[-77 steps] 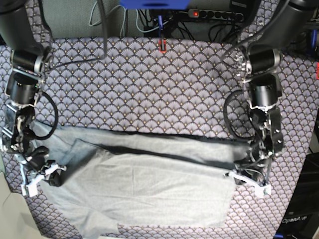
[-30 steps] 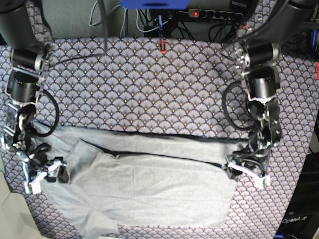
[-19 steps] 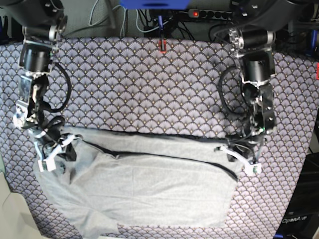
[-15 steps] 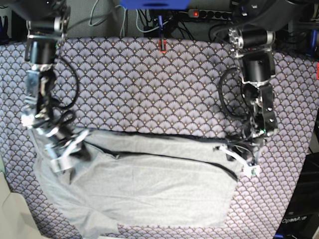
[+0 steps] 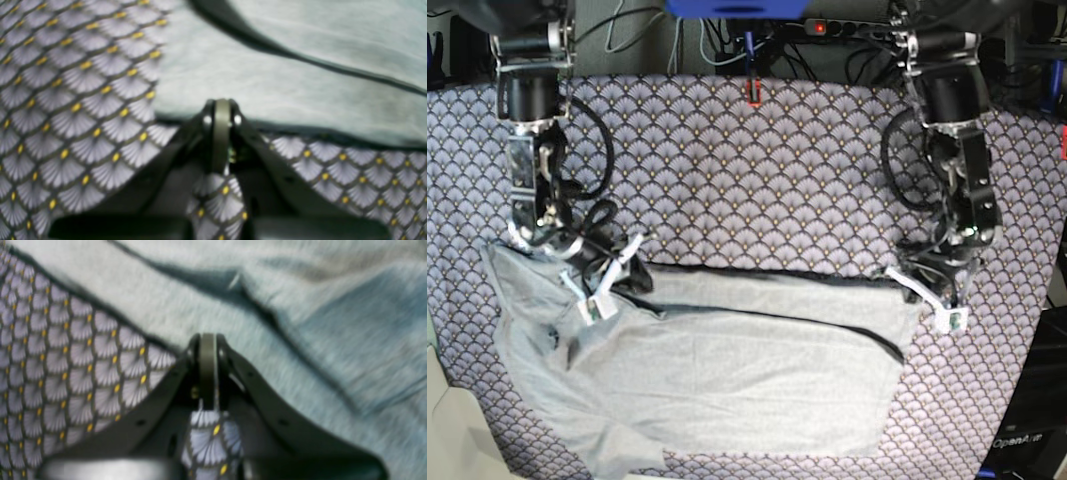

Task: Fold the T-shirt properly
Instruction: 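Release the fabric and raise both grippers off the shirt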

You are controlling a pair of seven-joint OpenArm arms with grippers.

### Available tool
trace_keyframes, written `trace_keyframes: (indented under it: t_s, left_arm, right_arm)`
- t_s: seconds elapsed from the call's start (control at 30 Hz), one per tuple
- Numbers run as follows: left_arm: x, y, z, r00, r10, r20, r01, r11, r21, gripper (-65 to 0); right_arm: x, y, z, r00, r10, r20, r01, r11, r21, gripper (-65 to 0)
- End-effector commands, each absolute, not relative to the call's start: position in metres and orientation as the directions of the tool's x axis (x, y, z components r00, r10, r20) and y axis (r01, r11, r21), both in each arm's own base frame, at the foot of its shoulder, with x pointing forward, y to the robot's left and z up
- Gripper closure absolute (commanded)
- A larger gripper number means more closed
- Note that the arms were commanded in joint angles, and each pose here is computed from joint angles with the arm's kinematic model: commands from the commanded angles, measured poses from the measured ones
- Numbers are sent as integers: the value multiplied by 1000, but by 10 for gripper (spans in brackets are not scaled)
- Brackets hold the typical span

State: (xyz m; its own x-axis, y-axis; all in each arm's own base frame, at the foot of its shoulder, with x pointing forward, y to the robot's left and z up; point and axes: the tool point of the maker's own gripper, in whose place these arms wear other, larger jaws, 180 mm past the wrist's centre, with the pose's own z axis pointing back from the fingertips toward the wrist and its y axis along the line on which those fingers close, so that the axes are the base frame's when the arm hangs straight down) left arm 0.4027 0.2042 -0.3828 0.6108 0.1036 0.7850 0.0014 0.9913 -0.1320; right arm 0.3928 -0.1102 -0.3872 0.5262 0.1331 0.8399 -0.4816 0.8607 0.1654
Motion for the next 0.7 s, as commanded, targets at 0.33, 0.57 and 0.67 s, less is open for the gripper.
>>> trace_keyframes:
  t_s: [0.33, 0.57, 0.67]
  left_arm:
    - [388, 247, -360, 537, 144, 831, -88, 990, -114, 0]
    - [379, 253, -367, 549, 156, 821, -108, 987, -115, 0]
    - [379, 253, -367, 548, 155, 822, -108, 988, -114, 0]
  right_arm:
    - [427, -110, -370, 484, 51, 874, -461, 863, 205, -2]
    - [428, -101, -369, 479, 38, 877, -467, 857, 218, -2]
    - [428, -100, -369, 479, 36, 877, -468, 856, 221, -2]
